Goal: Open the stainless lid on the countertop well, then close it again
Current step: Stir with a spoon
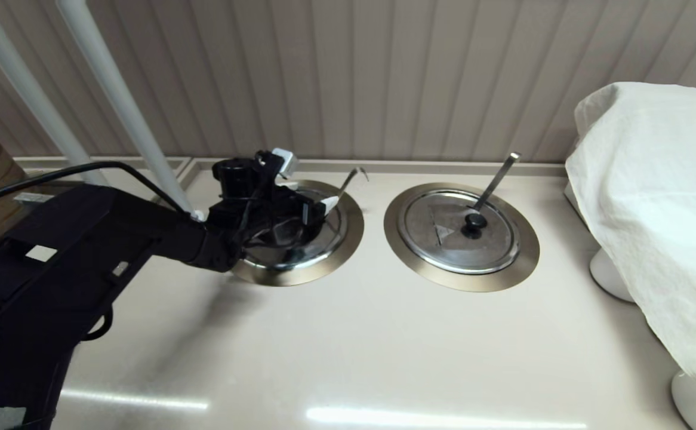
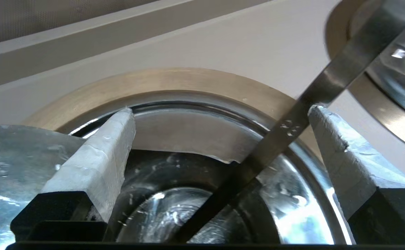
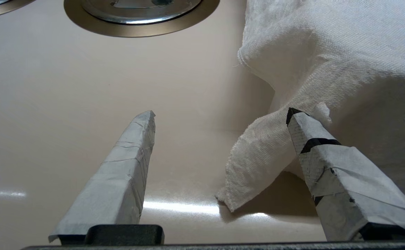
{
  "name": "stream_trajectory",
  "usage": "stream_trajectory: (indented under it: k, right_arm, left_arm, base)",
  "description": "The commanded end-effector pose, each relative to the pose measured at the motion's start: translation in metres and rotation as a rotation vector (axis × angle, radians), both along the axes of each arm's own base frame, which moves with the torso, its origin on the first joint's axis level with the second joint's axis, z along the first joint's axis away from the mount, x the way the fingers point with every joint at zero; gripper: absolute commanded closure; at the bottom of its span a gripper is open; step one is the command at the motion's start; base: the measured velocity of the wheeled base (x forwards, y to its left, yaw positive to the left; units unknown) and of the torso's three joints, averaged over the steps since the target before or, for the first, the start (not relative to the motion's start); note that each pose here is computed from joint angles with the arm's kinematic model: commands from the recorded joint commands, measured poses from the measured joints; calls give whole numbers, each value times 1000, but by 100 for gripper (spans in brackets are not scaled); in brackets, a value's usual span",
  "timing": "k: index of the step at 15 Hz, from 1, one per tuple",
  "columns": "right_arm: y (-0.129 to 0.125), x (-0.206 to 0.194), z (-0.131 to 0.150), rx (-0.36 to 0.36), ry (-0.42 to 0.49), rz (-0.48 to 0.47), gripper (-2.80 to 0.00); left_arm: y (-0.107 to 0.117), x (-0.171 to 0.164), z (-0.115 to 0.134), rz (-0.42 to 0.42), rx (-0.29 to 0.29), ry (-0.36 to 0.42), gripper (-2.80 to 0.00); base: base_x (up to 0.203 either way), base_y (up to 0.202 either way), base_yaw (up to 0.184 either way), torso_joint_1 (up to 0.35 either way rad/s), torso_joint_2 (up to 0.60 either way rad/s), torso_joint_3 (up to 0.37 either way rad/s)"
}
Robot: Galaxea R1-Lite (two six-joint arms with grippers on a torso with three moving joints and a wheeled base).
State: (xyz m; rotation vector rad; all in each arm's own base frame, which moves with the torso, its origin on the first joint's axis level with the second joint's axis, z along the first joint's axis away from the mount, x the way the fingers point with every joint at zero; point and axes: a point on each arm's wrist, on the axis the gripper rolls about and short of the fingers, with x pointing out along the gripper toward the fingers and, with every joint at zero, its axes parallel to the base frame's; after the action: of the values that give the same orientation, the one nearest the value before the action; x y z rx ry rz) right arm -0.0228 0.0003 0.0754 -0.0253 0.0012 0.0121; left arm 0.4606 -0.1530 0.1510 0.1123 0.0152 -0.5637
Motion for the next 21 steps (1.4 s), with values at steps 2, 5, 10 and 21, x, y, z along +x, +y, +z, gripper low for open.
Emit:
stream_trajectory:
  k: [2,5,10,21]
  right_arm:
    - [0,0,0,0,0,2,-280]
    - [0,0,0,1,0,2,-280]
    - [0,0,0,-1,0,2,-280]
    - [0,0,0,0,0,1,-280]
  left_arm:
    - [-12,12,-17,-3,14,23,-280]
    - [-23,23,-5,10,-7,-42,-280]
    - [-27,27,-8,41,-12,-35,-280]
    - [54,-22,14,80,25,79,-280]
  base:
    - [0,0,0,0,0,0]
    - [0,0,0,0,0,0]
    - [0,0,0,0,0,0]
    - [0,0,0,0,0,0]
